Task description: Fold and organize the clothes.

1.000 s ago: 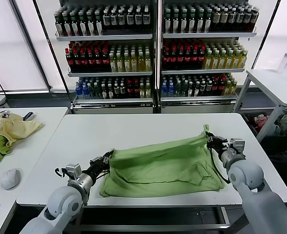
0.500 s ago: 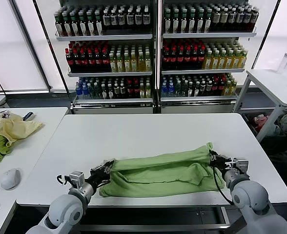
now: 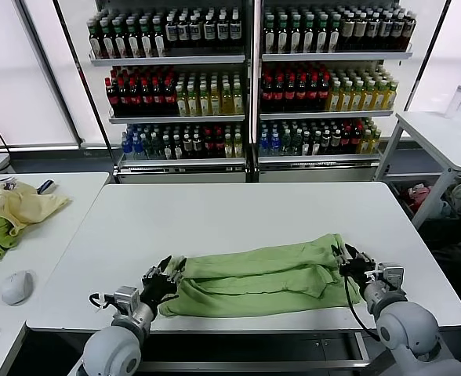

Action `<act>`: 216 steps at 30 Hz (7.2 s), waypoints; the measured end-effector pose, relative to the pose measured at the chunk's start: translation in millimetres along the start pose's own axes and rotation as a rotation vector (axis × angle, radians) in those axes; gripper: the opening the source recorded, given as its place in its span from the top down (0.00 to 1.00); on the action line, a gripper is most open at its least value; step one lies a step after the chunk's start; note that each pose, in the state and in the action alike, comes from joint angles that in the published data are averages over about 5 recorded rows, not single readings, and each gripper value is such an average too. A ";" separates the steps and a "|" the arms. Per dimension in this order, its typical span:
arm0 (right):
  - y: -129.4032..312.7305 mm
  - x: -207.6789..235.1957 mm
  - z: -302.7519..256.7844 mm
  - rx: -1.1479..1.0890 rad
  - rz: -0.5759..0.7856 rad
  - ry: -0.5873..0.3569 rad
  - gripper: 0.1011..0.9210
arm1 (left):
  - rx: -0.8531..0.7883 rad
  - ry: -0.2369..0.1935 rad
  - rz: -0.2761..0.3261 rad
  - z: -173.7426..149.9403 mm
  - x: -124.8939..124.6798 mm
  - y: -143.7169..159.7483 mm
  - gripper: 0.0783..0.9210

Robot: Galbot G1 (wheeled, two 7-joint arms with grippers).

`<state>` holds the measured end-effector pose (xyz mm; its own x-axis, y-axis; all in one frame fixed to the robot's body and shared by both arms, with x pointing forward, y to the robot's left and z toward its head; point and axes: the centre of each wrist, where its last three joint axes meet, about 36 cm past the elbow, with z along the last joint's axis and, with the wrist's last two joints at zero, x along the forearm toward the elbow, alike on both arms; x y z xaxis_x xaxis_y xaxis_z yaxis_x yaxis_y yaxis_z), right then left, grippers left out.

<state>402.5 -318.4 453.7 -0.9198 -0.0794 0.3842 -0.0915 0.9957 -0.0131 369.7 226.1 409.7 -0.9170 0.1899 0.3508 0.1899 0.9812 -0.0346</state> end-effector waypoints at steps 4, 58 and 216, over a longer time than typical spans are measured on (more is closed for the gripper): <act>0.5 3.1 2.6 0.003 0.004 0.001 0.30 | -0.010 0.004 -0.050 6.9 0.8 -13.4 0.29; -1.3 11.3 -18.0 0.025 -0.008 -0.060 0.12 | -0.069 -0.036 -0.418 -56.7 31.0 146.9 0.94; 1.8 -1.9 -22.3 -0.013 -0.003 -0.104 0.12 | 0.151 -0.115 0.039 -59.0 -20.8 47.8 0.95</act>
<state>412.6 -315.4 473.5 -0.9544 -0.0862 0.2859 -0.0899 0.9959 0.0001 418.5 267.0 455.9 -0.9455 0.2223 0.2380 0.1792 0.9654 -0.1895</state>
